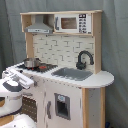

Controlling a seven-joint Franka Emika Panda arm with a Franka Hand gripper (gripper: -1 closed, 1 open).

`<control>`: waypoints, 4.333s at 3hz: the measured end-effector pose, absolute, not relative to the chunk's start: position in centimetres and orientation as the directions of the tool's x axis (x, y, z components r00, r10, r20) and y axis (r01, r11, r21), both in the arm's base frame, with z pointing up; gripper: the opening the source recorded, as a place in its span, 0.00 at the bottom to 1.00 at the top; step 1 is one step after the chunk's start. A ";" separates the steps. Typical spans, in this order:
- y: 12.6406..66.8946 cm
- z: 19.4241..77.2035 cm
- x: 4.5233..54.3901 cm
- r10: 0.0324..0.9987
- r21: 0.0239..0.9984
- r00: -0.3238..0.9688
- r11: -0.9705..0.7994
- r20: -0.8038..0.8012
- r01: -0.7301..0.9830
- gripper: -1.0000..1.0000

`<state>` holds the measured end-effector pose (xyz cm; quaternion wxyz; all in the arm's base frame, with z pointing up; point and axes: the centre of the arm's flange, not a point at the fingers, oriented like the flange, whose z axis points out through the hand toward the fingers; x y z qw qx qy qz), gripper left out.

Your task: Play with the kitchen

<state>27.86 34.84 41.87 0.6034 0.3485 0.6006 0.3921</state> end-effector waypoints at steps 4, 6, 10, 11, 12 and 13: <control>34.4 43.7 26.0 0.707 0.705 -0.018 0.703 -0.707 -0.100 1.00; 30.8 47.5 26.3 0.646 0.641 0.040 0.762 -0.762 -0.096 1.00; 23.5 56.7 27.3 0.599 0.598 0.128 0.800 -0.791 -0.046 1.00; 21.7 58.3 27.8 0.598 0.600 0.133 0.799 -0.790 -0.030 1.00; 20.0 60.1 28.7 0.608 0.611 0.127 0.791 -0.784 -0.015 1.00; 20.6 62.8 29.4 0.626 0.628 0.120 0.778 -0.771 -0.025 1.00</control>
